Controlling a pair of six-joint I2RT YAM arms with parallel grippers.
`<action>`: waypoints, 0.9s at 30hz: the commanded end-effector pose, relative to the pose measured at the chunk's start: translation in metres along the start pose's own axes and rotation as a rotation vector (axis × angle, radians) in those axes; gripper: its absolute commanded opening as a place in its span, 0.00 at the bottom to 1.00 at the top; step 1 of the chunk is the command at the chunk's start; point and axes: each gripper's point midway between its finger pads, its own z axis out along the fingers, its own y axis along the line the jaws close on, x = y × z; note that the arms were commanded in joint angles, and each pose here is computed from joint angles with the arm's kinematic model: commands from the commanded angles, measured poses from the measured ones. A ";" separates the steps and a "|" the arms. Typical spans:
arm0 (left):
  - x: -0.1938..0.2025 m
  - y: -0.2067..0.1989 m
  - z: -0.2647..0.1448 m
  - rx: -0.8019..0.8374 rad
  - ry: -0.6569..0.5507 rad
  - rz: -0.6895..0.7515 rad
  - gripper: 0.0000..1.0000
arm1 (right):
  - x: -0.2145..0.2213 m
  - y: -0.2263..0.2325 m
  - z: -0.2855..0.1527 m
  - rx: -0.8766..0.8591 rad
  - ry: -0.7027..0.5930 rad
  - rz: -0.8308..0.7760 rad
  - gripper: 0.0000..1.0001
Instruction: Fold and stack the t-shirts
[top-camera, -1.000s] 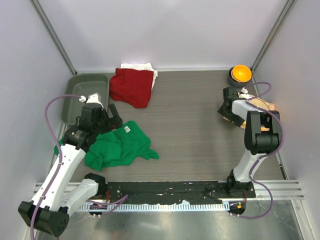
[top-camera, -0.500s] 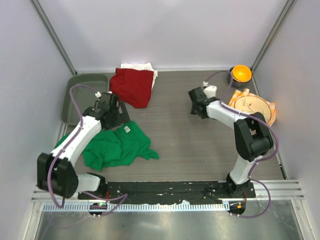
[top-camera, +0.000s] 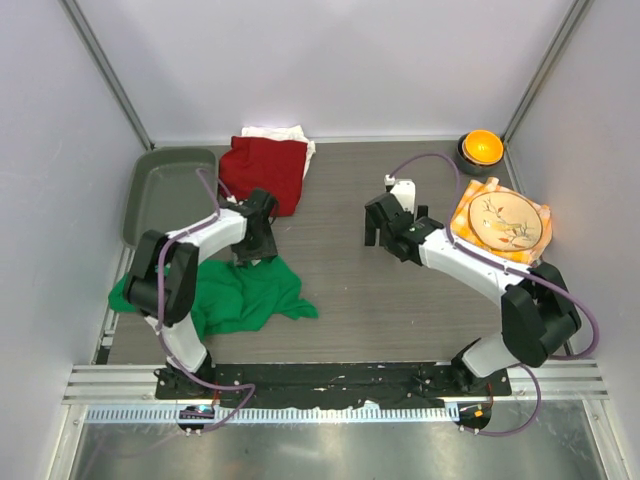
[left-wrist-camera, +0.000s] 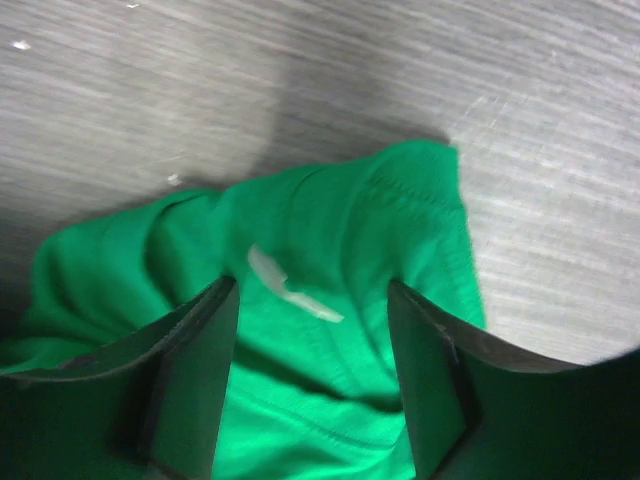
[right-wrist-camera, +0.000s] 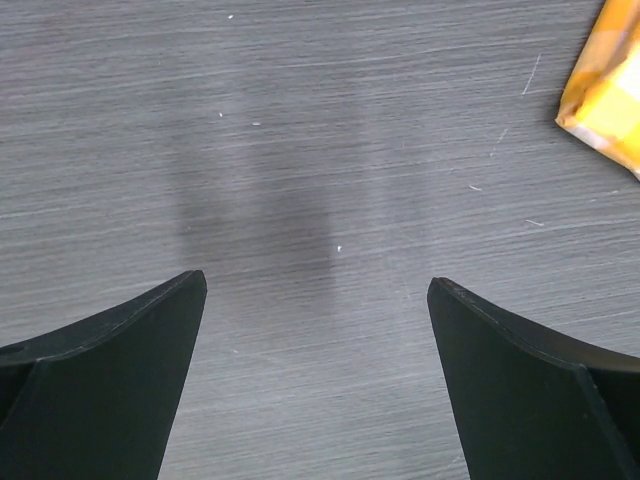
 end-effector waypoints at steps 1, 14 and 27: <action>-0.011 -0.024 0.017 -0.017 -0.037 -0.003 0.54 | -0.017 -0.009 -0.022 -0.028 -0.080 0.038 1.00; -0.021 -0.124 -0.070 0.224 -0.161 0.072 0.00 | -0.028 -0.029 -0.048 -0.022 -0.143 0.103 1.00; 0.010 -0.273 -0.220 0.564 -0.295 0.225 0.00 | -0.064 -0.080 -0.102 0.093 -0.259 0.185 1.00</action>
